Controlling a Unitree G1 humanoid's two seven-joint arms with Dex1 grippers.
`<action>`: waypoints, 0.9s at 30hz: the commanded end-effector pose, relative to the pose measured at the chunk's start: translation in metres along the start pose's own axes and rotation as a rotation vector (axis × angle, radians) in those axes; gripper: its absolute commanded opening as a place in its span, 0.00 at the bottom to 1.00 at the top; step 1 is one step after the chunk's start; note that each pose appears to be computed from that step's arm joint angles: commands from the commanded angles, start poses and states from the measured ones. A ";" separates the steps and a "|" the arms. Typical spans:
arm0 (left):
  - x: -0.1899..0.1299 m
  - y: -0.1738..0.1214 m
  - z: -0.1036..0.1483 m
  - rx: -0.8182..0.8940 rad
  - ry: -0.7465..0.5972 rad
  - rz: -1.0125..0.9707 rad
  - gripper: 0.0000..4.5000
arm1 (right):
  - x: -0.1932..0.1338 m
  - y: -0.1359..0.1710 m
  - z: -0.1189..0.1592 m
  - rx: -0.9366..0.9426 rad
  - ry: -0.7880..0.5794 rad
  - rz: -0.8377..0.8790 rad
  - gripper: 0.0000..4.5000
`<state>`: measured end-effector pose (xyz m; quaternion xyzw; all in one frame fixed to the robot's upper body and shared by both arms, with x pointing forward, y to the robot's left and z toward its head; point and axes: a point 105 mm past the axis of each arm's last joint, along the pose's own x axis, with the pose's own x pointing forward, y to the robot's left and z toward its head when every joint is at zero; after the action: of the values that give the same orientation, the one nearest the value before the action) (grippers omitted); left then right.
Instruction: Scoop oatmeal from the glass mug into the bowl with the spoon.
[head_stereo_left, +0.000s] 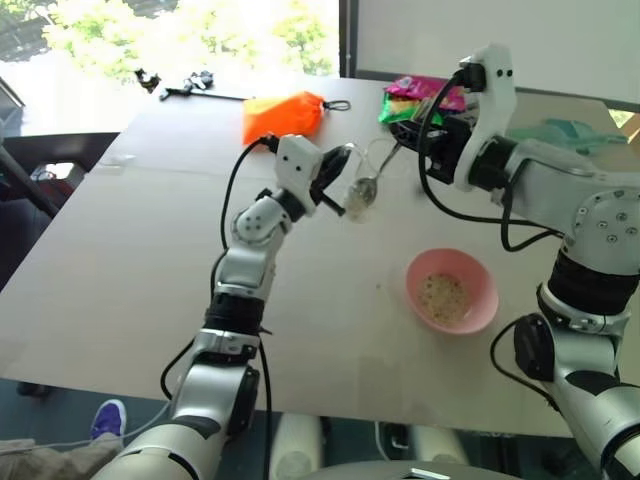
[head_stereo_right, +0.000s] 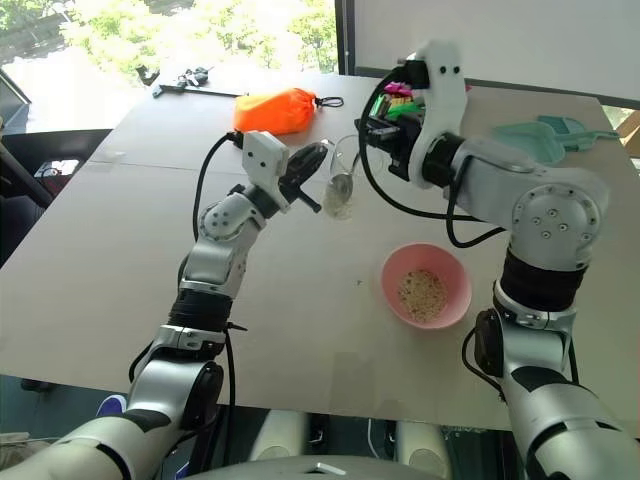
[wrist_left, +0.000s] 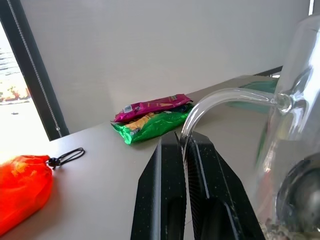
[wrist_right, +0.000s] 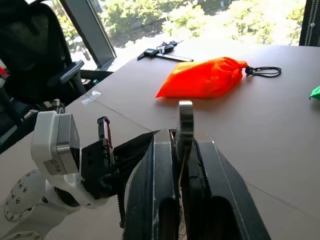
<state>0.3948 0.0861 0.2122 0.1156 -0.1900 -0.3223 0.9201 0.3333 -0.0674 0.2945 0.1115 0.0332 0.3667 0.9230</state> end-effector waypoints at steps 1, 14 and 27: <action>0.004 -0.007 0.011 0.023 -0.042 -0.022 0.02 | -0.011 0.004 0.022 0.064 -0.082 0.037 0.00; 0.006 -0.015 0.009 -0.004 -0.036 -0.056 0.02 | -0.044 -0.031 0.033 0.304 -0.165 -0.080 0.00; 0.008 -0.025 0.006 -0.050 -0.024 -0.092 0.02 | -0.072 -0.046 0.026 0.492 -0.193 -0.186 0.00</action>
<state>0.3910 0.0688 0.1900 0.1024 -0.1472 -0.3593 0.9158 0.3247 -0.1528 0.2943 0.3519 0.0676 0.2389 0.9025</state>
